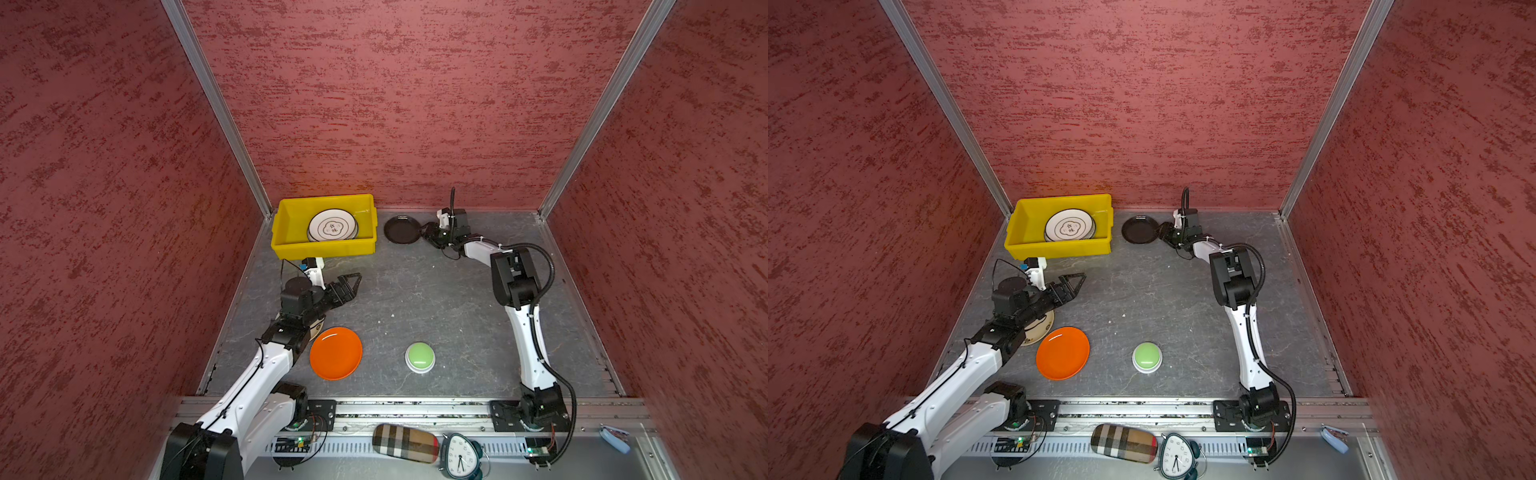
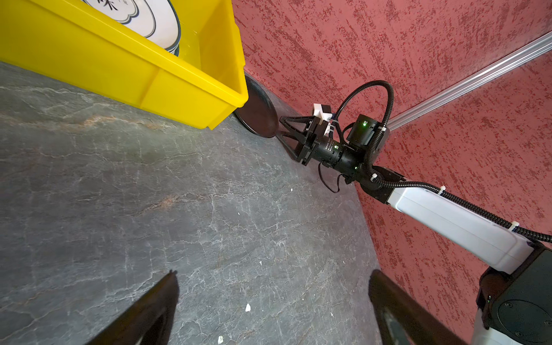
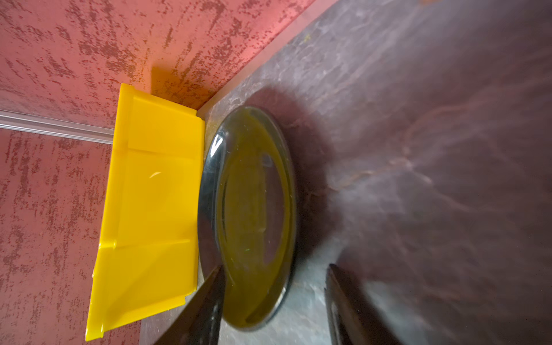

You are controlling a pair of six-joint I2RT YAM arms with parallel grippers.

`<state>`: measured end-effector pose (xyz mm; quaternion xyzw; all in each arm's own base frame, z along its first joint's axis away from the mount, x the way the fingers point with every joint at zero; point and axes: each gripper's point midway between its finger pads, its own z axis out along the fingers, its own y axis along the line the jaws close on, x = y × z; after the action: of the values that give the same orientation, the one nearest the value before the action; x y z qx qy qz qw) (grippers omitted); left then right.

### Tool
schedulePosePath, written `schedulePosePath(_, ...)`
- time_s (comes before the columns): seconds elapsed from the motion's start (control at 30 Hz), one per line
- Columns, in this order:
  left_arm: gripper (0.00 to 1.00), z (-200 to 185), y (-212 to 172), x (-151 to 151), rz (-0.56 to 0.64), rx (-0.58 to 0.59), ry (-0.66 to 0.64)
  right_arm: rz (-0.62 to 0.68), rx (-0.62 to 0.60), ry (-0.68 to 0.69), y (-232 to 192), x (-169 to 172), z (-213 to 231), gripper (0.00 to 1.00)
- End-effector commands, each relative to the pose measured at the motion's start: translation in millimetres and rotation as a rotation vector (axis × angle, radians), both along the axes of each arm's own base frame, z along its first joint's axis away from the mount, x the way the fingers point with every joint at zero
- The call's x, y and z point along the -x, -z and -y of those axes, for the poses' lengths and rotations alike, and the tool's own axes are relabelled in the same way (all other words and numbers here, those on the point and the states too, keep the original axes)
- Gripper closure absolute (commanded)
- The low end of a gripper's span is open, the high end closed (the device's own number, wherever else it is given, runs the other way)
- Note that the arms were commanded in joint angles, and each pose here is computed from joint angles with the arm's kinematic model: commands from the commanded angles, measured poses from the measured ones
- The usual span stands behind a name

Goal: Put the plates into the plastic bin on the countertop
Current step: 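Grip the rim of the black plate by the far wall with the right gripper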

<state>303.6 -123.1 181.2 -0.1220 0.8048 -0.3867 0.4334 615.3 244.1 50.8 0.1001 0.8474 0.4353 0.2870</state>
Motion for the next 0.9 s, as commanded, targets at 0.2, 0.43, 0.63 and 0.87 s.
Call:
schedulePosePath(0.2, 0.01, -5, 1, -4, -0.002, -0.024, -0.029, -0.035, 0.034, 0.014, 21, -13, -10, 0.54)
schedulePosePath(0.43, 0.01, -6, 4, -5, -0.008, -0.034, -0.035, -0.051, 0.042, 0.025, 29, -12, -9, 0.8)
schedulePosePath(0.63, 0.01, -8, 7, -7, -0.009, -0.048, -0.044, -0.065, 0.038, 0.02, 31, -9, -9, 1.0)
schedulePosePath(0.87, 0.01, -9, 8, -7, -0.014, -0.054, -0.05, -0.068, 0.039, 0.031, 20, 1, -4, 1.0)
